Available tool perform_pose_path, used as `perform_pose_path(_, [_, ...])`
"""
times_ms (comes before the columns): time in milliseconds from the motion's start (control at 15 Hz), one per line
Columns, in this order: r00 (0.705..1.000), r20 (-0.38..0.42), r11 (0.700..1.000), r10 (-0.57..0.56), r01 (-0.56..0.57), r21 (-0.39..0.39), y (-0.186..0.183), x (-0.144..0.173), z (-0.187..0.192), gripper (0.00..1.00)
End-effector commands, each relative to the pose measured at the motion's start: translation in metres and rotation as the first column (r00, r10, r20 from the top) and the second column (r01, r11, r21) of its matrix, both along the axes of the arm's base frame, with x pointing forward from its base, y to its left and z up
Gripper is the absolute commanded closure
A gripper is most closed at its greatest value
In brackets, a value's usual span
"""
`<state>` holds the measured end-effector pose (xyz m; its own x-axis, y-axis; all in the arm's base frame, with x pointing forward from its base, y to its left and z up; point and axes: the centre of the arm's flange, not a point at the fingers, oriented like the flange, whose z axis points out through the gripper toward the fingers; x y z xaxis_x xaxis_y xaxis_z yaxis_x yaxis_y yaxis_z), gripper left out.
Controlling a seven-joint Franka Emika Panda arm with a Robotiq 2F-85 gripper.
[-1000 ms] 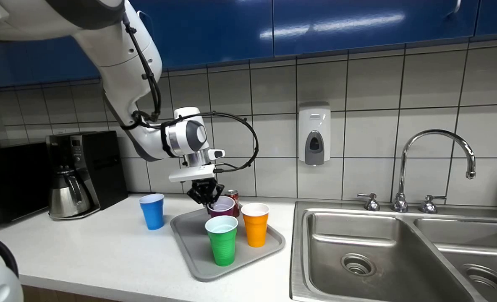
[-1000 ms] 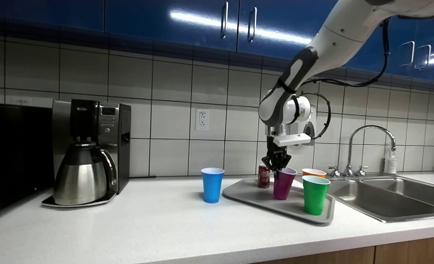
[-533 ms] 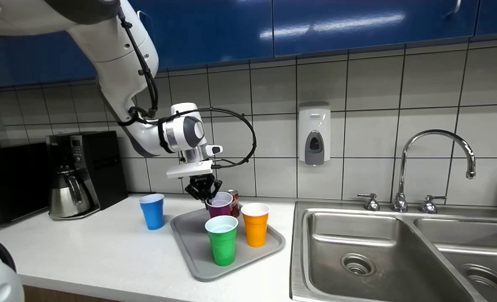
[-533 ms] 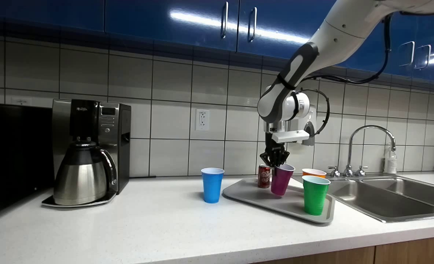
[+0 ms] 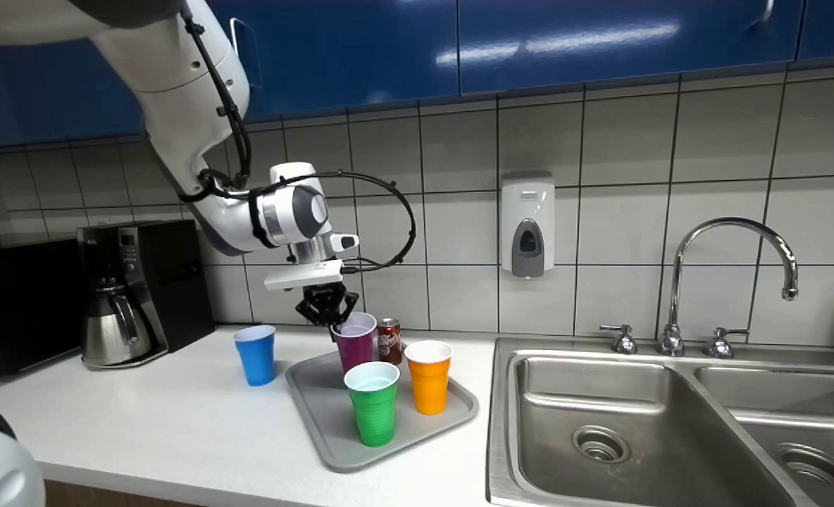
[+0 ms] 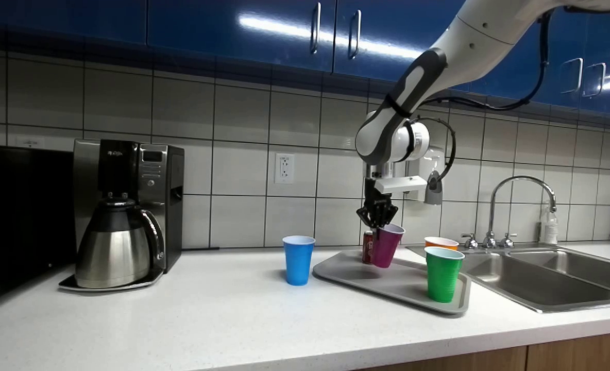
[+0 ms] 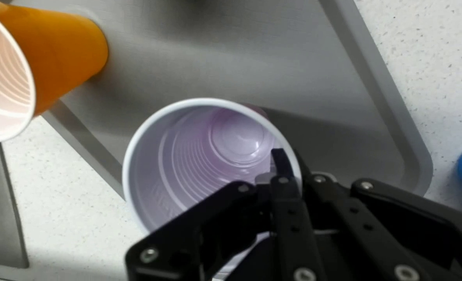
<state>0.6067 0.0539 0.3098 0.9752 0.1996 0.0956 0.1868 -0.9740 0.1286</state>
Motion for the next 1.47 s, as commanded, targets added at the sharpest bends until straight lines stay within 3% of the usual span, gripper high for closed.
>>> perform_pose_path(0, [1.000,-0.002,1.000,0.016,-0.016,-0.003,0.016,-0.015,0.014,0.99])
perform_pose_path(1400, [0.986,-0.029,0.986,0.163,-0.162,0.034,0.095,-0.056,0.022,0.99])
